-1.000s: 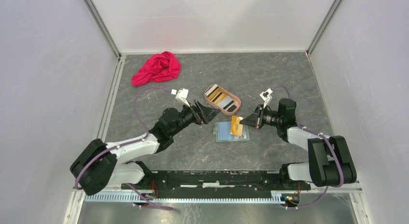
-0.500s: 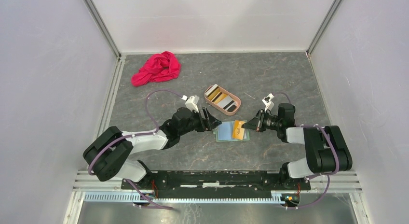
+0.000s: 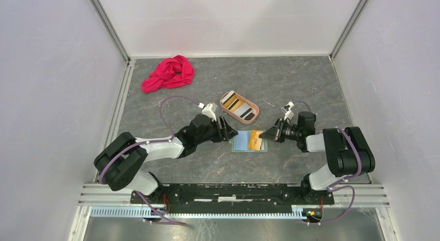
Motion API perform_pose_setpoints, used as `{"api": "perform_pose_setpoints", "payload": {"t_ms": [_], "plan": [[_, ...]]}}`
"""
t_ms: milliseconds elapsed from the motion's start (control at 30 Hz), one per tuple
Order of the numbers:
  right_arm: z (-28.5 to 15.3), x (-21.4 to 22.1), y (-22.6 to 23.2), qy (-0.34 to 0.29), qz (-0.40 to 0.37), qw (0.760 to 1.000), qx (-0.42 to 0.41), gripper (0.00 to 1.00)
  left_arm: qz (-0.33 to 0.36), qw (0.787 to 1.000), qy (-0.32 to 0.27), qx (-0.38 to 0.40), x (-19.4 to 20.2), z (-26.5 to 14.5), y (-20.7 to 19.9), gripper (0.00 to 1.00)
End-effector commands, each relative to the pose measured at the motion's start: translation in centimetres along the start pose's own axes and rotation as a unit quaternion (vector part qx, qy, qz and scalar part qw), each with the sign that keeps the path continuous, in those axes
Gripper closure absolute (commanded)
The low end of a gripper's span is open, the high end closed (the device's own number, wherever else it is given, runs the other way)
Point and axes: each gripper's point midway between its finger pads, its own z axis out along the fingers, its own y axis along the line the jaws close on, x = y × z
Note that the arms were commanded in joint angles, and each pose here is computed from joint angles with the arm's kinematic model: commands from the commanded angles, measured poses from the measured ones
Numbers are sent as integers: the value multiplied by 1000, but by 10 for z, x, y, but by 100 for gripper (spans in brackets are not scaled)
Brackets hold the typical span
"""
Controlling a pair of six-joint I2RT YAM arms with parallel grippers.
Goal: Put the credit cards into the card holder
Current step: Insert the credit card into the card holder.
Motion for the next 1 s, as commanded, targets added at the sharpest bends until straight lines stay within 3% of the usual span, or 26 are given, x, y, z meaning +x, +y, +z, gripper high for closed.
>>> {"api": "perform_pose_setpoints", "payload": {"t_ms": [0, 100, 267, 667, 967], "plan": [[3, -14, 5, -8, -14, 1000, -16, 100, 9, 1000, -2, -16, -6, 7, -2, 36], [4, -14, 6, -8, -10, 1000, -19, 100, 4, 999, 12, -40, -1, 11, 5, 44], [6, -14, 4, -4, 2, 1000, -19, 100, 11, 995, 44, -84, 11, 20, 15, 48], [9, -9, -14, 4, 29, 999, 22, 100, 25, 986, 73, -149, 26, 25, 28, 47], [14, -8, -10, 13, 30, 999, 14, 100, 26, 988, 87, -128, 34, 25, 22, 43]]}}
